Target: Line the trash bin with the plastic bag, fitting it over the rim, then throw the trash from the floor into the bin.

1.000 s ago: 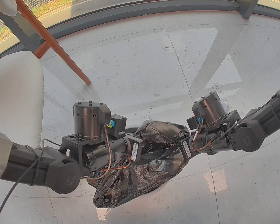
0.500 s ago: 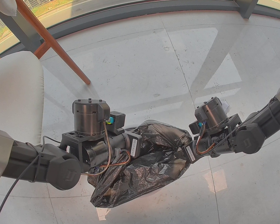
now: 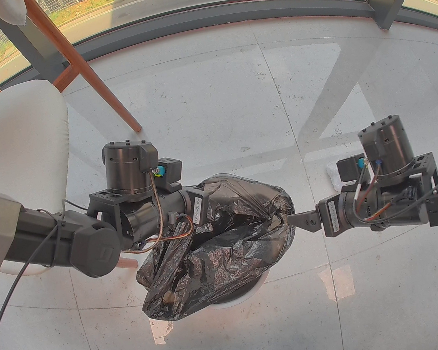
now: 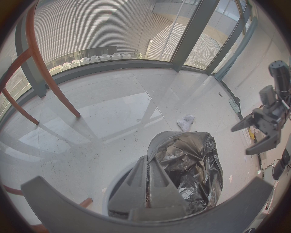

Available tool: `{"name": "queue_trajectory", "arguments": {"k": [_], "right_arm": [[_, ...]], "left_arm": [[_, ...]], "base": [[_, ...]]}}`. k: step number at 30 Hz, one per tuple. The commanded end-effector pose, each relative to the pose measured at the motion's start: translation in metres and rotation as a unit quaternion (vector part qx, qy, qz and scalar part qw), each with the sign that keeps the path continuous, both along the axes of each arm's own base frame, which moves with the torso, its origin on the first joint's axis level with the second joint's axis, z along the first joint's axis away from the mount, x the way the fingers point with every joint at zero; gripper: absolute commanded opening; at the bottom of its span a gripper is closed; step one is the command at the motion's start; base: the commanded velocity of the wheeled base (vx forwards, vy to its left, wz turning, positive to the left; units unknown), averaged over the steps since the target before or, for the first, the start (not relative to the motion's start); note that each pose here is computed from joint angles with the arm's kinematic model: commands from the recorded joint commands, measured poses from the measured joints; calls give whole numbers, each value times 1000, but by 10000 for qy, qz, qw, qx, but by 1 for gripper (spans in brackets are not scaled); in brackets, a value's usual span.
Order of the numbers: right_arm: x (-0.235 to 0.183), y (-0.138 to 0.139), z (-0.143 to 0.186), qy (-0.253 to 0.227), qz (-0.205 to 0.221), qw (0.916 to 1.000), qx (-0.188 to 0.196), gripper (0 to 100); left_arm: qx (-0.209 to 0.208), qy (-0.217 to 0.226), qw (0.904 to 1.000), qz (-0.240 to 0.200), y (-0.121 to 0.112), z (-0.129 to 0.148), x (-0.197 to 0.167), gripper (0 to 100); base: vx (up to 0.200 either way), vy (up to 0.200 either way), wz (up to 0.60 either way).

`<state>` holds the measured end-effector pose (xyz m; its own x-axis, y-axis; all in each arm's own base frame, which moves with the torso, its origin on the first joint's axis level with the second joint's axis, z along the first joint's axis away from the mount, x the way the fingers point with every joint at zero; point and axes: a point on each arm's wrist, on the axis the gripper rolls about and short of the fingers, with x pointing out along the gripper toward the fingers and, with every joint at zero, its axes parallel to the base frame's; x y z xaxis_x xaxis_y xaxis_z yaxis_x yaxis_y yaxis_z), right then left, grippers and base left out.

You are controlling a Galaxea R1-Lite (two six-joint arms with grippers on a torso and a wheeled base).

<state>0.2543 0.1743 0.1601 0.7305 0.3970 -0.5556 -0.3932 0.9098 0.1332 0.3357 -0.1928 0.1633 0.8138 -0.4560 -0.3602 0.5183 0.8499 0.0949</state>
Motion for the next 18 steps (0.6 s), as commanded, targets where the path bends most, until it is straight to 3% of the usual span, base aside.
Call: {"name": "queue_trajectory", "arguments": {"k": [1, 5, 7, 8, 10, 12, 18], "right_arm": [[-36, 6, 5, 194, 86, 9989, 407, 100], [-32, 20, -17, 936, -423, 9909, 871, 100], [-32, 20, -17, 936, -423, 9909, 871, 100], [-25, 32, -25, 1243, -696, 9826, 1189, 100], [-28, 46, -31, 1472, -740, 9769, 1359, 100], [-32, 60, -36, 1640, -700, 9739, 1406, 100], [-37, 80, -62, 2043, -683, 9706, 1072, 100]], "left_arm": [[-13, -12, 10000, 59, -2, -4, 13, 0], [-127, 51, 9998, 118, -3, -4, 13, 0], [-127, 51, 9998, 118, -3, -4, 13, 0], [-265, 108, 9994, 190, -2, -3, 13, 0], [-296, 134, 9992, 214, -2, -4, 13, 0], [-300, 127, 9992, 221, -2, -3, 13, 0], [-335, 68, 9992, 211, -3, 0, 15, 0]], "base": [[0, 0, 0], [0, 0, 0], [0, 0, 0], [0, 0, 0], [0, 0, 0], [0, 0, 0], [0, 0, 0]]}}
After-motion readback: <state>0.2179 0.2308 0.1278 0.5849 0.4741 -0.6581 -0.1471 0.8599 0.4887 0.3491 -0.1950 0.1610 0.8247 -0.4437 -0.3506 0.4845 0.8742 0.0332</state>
